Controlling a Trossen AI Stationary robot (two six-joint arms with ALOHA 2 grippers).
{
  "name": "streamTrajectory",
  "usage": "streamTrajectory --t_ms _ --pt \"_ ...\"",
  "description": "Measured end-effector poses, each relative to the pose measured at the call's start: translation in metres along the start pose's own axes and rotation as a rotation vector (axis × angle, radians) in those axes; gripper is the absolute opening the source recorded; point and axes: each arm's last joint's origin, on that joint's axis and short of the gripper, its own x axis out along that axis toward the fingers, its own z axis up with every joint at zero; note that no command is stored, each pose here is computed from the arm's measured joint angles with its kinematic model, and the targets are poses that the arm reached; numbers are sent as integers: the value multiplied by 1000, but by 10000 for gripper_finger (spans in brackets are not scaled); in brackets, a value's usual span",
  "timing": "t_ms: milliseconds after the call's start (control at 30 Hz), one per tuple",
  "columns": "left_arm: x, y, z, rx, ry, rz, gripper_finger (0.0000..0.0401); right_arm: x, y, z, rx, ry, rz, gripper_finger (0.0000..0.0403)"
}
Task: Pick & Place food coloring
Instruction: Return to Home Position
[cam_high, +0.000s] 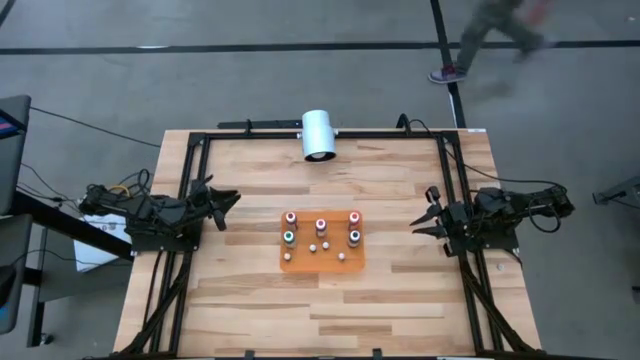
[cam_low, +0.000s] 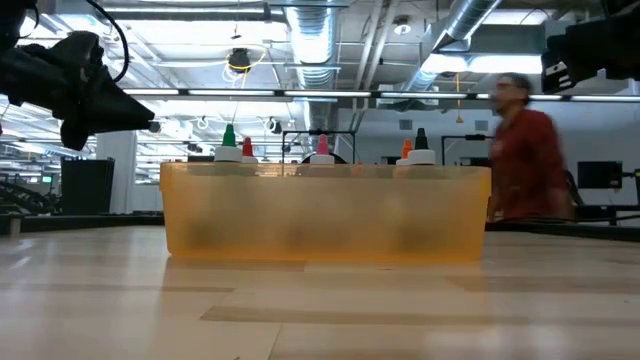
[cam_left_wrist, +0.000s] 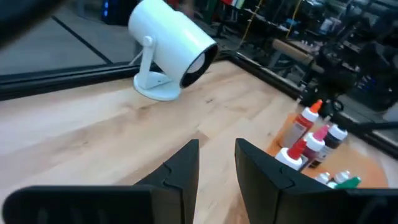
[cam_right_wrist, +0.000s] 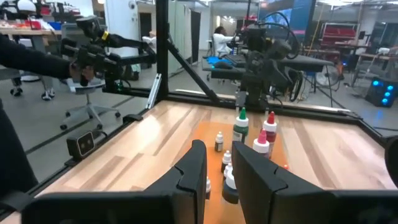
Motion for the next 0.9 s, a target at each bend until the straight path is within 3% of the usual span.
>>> streamTrajectory --t_ms 67,167,333,467,667,900 --pt "0 -1 -1 40 31 -49 94 0 0 0 0 0 0 65" --pt "-1 -7 -4 122 141 -253 94 0 0 -1 -8 6 1 65" --pt "-4 -15 -3 133 203 -493 94 0 0 -2 -57 20 4 65" --pt "-3 -15 -5 146 196 -486 94 0 1 -5 -57 47 17 65" --pt "1 -17 -9 182 131 -509 94 0 4 -7 -52 56 127 65" --pt "1 -17 -9 235 109 -514 94 0 3 -5 64 45 95 65"
